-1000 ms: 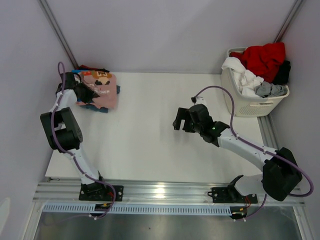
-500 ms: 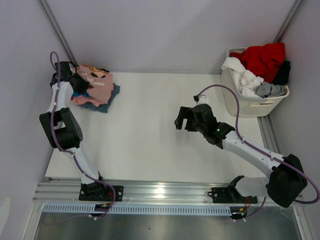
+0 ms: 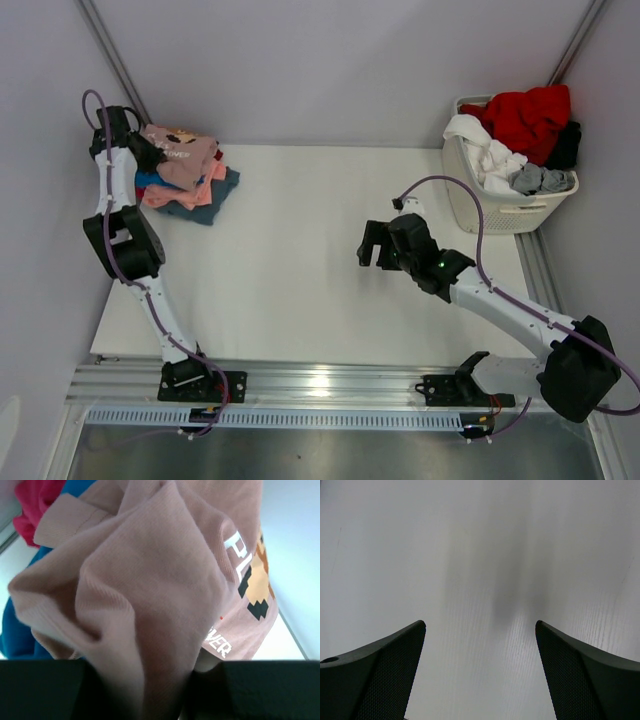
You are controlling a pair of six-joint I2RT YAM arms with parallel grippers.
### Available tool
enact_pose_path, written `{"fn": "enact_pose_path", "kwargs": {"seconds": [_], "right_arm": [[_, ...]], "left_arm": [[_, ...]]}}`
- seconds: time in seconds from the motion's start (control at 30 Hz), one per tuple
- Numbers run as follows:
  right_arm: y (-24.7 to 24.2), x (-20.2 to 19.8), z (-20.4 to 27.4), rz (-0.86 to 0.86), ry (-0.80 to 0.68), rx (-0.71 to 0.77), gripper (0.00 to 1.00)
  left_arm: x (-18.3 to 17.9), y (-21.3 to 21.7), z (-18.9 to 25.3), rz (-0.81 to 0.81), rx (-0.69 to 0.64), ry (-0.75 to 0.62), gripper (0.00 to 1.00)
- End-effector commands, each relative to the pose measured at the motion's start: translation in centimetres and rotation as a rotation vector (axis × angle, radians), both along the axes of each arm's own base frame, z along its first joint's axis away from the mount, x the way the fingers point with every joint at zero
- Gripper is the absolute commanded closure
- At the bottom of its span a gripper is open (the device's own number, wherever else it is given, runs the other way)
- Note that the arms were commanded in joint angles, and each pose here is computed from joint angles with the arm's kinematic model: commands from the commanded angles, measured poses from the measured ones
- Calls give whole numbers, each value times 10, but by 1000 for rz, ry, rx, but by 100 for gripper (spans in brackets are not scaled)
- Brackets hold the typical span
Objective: Fold and stack the t-shirts
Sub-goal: Put the neatly folded tshirt into the corner of the board with the left arm
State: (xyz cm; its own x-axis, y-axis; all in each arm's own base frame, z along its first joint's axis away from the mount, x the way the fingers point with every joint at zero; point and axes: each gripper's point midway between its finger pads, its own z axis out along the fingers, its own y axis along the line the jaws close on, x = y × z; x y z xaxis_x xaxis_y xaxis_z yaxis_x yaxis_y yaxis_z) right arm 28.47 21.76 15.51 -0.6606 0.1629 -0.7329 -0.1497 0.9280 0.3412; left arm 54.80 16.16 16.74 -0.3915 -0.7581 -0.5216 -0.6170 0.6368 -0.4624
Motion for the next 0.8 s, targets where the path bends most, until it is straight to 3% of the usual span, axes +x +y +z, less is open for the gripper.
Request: {"fn": "enact_pose_path", "kwargs": {"seconds": [0.0, 0.2, 0.23, 0.27, 0.5, 0.53, 0.77], "right_arm": [[-3, 0, 9, -20, -19, 3, 5], [0, 0, 3, -21, -2, 3, 5], [1, 0, 3, -20, -2, 7, 5], [1, 0, 1, -20, 1, 5, 5], [6, 1, -2, -11, -4, 14, 5], [6, 1, -1, -11, -5, 15, 5], [8, -4, -6, 13, 1, 17, 5]], "left_arm": [[16, 28, 26, 53, 64, -85, 71], [17, 17, 37, 0, 64, -147, 60], [17, 18, 34, -1, 69, -157, 40], [13, 17, 29, 2, 68, -151, 36], [2, 14, 58, -3, 101, -205, 27], [0, 16, 62, 3, 112, -214, 1], [-9, 12, 131, -7, 176, -370, 1]]}}
